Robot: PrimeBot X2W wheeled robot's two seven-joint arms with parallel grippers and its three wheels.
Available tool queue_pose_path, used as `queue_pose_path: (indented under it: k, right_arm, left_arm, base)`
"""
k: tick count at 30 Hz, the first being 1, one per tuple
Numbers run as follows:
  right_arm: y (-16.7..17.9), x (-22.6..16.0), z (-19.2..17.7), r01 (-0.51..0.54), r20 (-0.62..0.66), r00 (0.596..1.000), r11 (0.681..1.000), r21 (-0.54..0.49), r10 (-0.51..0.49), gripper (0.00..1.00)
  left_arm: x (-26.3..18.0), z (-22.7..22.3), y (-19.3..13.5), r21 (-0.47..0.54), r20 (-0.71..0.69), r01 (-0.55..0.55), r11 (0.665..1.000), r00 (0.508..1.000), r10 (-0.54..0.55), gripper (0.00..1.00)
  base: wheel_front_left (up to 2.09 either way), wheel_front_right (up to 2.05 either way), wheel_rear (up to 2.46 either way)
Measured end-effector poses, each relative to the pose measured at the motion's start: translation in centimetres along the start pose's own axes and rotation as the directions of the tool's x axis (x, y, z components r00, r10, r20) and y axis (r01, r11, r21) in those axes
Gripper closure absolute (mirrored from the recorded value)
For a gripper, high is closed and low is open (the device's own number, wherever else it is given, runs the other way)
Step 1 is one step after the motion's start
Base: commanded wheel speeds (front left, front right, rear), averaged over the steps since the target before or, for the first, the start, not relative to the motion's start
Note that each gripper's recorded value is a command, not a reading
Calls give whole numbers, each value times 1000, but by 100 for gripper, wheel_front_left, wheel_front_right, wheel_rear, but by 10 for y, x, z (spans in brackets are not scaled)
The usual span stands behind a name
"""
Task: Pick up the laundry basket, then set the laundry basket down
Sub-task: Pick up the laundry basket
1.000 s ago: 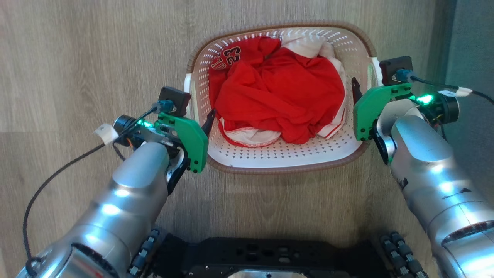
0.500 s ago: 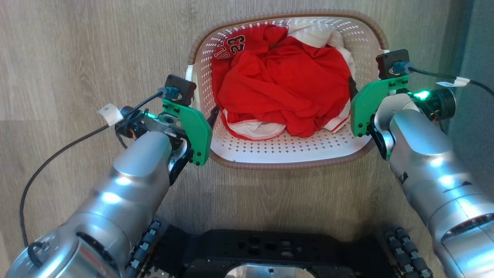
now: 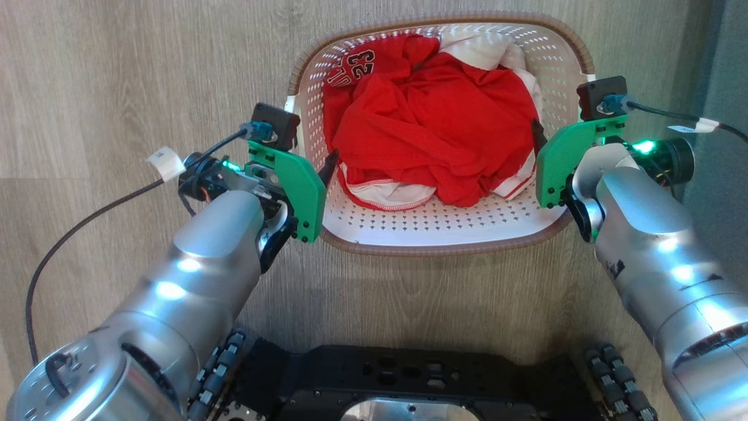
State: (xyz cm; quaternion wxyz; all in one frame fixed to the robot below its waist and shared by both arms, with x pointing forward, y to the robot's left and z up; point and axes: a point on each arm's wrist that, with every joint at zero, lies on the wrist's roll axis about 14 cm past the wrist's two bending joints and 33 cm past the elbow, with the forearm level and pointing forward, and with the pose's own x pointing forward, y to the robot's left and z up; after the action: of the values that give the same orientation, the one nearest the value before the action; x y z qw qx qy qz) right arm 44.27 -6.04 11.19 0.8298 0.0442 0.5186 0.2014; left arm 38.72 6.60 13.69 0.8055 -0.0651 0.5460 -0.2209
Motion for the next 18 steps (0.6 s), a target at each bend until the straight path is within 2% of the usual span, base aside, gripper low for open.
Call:
queue_pose_path:
  k: [3, 4, 5, 6, 7, 18]
  right_arm:
    - [1, 1, 1, -5, 4, 1000, 1000, -2, 5, 0]
    - [2, 1, 2, -8, 5, 1000, 1000, -6, 8, 0]
    - [2, 2, 4, -9, 8, 1000, 1000, -6, 9, 52]
    - [2, 3, 5, -8, 10, 1000, 1000, -5, 8, 83]
    - [-1, 3, 6, -3, 11, 1000, 1000, -5, 3, 100]
    - [-4, -4, 12, 10, 22, 1000, 1000, 2, -10, 100]
  left_arm:
    - [0, -2, -1, 0, -6, 0, 1000, 1000, 0, 0]
    - [0, -3, -1, -4, -8, 0, 1000, 1000, 0, 24]
    - [0, -4, -1, -9, -10, -2, 1000, 1000, 2, 62]
    - [-1, -5, 1, -11, -14, -7, 1000, 1000, 6, 100]
    - [-1, -7, 4, -14, -18, -18, 1000, 1000, 18, 100]
    - [-8, -7, 2, -1, -24, -21, 1000, 999, 21, 100]
  base:
    - [0, 0, 0]
    - [0, 0, 0]
    - [0, 0, 0]
    - [0, 0, 0]
    - [0, 0, 0]
    - [0, 0, 0]
